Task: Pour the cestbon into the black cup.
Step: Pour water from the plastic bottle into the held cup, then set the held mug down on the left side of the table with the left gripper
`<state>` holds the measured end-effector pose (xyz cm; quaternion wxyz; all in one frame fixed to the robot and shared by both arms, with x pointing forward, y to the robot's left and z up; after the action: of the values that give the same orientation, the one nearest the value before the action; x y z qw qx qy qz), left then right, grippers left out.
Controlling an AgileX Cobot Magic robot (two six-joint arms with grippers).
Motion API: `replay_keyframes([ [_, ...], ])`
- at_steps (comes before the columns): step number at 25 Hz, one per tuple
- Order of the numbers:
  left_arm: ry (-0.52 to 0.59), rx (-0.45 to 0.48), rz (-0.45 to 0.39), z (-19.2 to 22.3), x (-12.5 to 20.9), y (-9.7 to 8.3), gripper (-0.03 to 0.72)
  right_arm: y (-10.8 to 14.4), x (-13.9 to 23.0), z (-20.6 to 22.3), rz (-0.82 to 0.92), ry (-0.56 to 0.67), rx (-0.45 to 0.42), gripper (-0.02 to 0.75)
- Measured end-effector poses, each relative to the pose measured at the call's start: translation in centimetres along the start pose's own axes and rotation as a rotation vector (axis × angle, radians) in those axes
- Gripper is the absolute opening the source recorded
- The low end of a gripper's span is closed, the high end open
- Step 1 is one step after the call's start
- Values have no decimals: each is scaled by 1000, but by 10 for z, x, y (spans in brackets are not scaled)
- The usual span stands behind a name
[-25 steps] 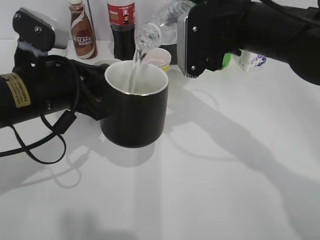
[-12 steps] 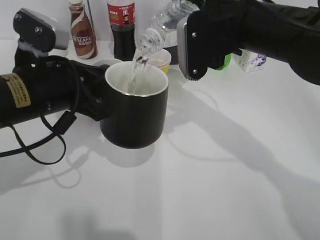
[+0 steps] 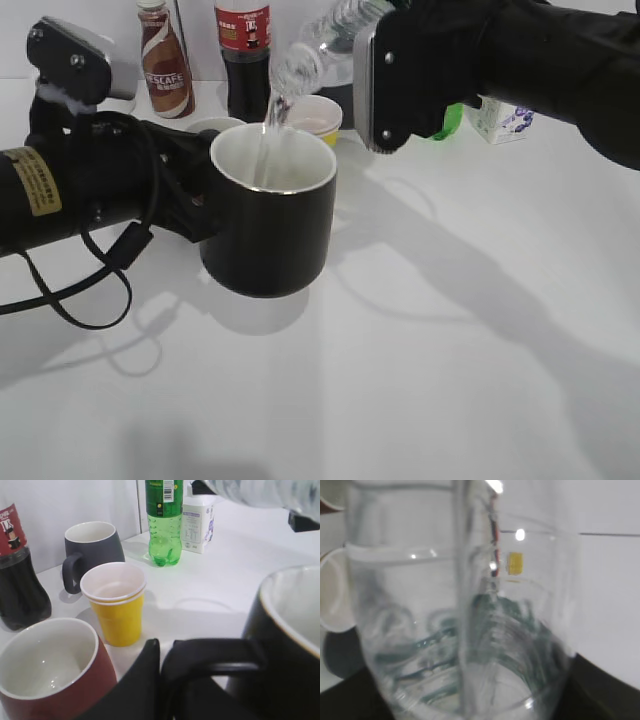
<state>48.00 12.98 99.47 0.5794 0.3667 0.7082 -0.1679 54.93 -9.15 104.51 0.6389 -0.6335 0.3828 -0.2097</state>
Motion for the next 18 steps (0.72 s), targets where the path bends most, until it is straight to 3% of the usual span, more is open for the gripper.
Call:
replay_keyframes([
  [7, -39, -1, -3, 0, -4, 1, 37, 11, -5, -3, 373, -43, -65, 451],
  [12, -89, -49, -38, -2, -7, 13, 37, 14, -10, -5, 961, -61, -123, 451],
  [15, -138, -111, -58, -7, -8, 31, 37, 6, 1, -6, 1238, -18, -47, 451],
  [18, -168, -238, -117, -16, -4, 61, 37, -5, 21, -10, 1418, 32, 74, 451],
])
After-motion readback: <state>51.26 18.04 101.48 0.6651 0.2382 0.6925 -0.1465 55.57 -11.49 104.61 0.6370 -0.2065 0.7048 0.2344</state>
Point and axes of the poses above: a point on each arm's last joint axis where the gripper is mounted, z pointing out along that axis toward the gripper, y along the wrist's bending axis when the last joint is at zero, x = y × z, the point moved 1 cm from there along z, pointing out along that axis toward the gripper, and after that the axes turned 10 degrees about z, right-handed, at the moved point
